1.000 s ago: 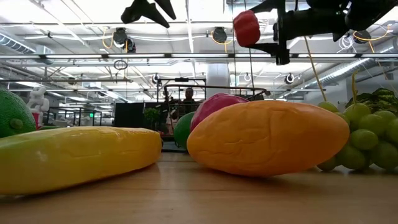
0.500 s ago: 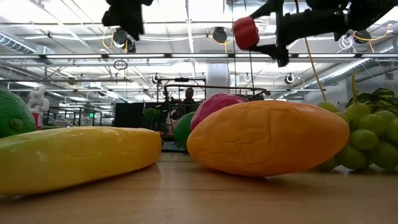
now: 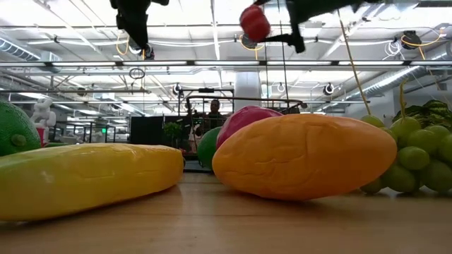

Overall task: Build produce basket
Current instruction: Put the orange pumpkin into the gold wire basket, then put the red apple into the gold wire basket

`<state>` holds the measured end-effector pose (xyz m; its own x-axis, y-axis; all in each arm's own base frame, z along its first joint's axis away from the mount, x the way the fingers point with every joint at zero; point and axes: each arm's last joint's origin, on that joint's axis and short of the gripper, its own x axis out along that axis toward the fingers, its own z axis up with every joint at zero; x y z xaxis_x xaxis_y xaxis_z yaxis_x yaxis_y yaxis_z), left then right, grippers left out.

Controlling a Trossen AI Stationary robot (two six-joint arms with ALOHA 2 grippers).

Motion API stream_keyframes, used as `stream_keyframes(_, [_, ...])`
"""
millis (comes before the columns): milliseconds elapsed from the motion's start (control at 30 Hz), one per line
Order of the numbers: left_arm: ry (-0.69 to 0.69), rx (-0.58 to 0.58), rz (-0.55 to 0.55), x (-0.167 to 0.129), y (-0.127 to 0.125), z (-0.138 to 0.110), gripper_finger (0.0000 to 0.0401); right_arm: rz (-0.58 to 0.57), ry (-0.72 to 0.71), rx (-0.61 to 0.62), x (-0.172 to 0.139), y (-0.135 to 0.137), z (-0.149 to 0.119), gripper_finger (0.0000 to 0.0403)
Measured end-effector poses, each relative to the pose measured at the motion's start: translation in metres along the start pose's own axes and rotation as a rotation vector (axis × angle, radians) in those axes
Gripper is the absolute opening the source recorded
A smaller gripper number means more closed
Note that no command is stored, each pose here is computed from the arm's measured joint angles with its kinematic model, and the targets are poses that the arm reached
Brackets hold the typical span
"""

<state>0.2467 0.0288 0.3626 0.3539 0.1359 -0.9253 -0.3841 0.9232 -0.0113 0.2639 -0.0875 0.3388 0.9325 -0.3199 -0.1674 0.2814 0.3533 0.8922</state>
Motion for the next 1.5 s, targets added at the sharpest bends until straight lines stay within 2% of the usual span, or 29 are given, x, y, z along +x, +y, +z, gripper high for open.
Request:
stream_keyframes(167, [-0.054,0.000,-0.023,-0.007,-0.003,-0.004,0.0122,-0.129,0.067,-0.052,0.036,0.006,0.004,0.0345])
stream_keyframes(400, [-0.190,-0.056,-0.116,-0.001,-0.007,-0.028,0.0122,-0.303,0.183,-0.090,0.070,-0.021,-0.004,0.0345])
stream_keyframes(567, [-0.213,-0.114,-0.169,-0.005,-0.009,-0.054,0.0122,-0.415,0.276,-0.087,0.077,-0.040,-0.014,0.0345])
stream_keyframes(767, [-0.240,-0.108,-0.170,-0.009,-0.007,-0.073,0.0122,-0.556,0.352,-0.133,0.078,-0.059,-0.020,0.0345])
stream_keyframes(1067, [-0.245,-0.102,-0.158,-0.010,-0.005,-0.077,0.0122,-0.622,0.396,-0.200,0.088,-0.077,-0.026,0.0346])
stream_keyframes(1167, [-0.244,-0.102,-0.158,-0.009,-0.005,-0.077,0.0122,-0.624,0.396,-0.197,0.089,-0.079,-0.024,0.0358])
stream_keyframes(1333, [-0.242,-0.094,-0.150,-0.009,-0.004,-0.077,0.0122,-0.611,0.412,-0.202,0.086,-0.077,-0.021,0.0395])
stream_keyframes(1500, [-0.238,-0.095,-0.147,-0.009,-0.004,-0.078,0.0122,-0.602,0.400,-0.206,0.081,-0.072,-0.018,0.0392])
